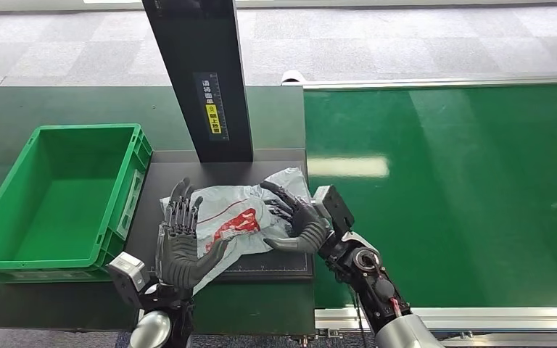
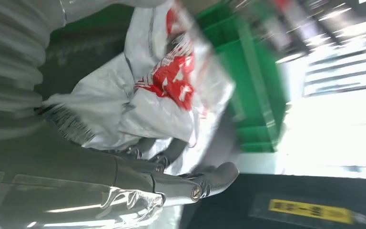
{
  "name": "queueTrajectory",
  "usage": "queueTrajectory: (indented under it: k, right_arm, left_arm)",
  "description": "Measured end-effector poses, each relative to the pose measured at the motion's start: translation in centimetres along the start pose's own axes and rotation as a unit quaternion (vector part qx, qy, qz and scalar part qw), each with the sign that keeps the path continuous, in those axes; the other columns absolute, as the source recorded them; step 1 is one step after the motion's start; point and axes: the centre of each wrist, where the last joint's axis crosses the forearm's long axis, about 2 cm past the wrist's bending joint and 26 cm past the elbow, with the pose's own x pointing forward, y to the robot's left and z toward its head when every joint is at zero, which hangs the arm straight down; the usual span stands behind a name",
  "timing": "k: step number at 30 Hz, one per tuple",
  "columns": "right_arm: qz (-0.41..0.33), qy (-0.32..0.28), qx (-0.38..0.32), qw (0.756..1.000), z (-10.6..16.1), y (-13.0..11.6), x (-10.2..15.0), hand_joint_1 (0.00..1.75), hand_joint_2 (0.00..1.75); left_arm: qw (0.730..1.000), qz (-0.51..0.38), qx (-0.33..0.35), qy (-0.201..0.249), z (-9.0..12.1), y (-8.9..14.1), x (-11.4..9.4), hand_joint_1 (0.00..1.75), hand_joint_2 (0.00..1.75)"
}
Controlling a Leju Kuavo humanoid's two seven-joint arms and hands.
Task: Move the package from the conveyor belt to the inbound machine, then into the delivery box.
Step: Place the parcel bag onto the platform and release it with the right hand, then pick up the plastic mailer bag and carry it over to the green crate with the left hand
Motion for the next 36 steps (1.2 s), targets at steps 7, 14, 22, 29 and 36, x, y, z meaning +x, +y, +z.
queueTrajectory:
  k: [7,14,22,29,36]
  right_arm:
    - [-0.207,-0.109,0.004,0.972,1.0,0.3,1.5,0.0,1.75]
    - [-0.237,-0.147,0.006,0.96,1.7,0.5,2.4,0.0,1.75]
    - [-0.052,-0.154,-0.08,0.984,3.5,-0.9,3.9,0.0,1.75]
    - [0.023,-0.138,-0.156,0.978,7.9,-1.3,4.1,0.0,1.75]
    - [0.052,-0.13,-0.179,0.974,13.1,-0.4,3.5,0.0,1.75]
  left_arm:
    - [1.0,0.006,-0.002,0.01,0.4,0.0,-0.3,0.0,1.75]
    - [1.0,0.005,0.0,0.016,0.9,0.1,-0.4,0.0,1.75]
    - [1.0,-0.011,0.012,0.026,1.8,0.6,-0.5,0.0,1.75]
    - [0.999,-0.025,0.036,0.026,2.8,1.5,-0.1,0.0,1.75]
    - [0.999,-0.031,0.031,0.03,3.3,1.9,0.0,0.0,1.75]
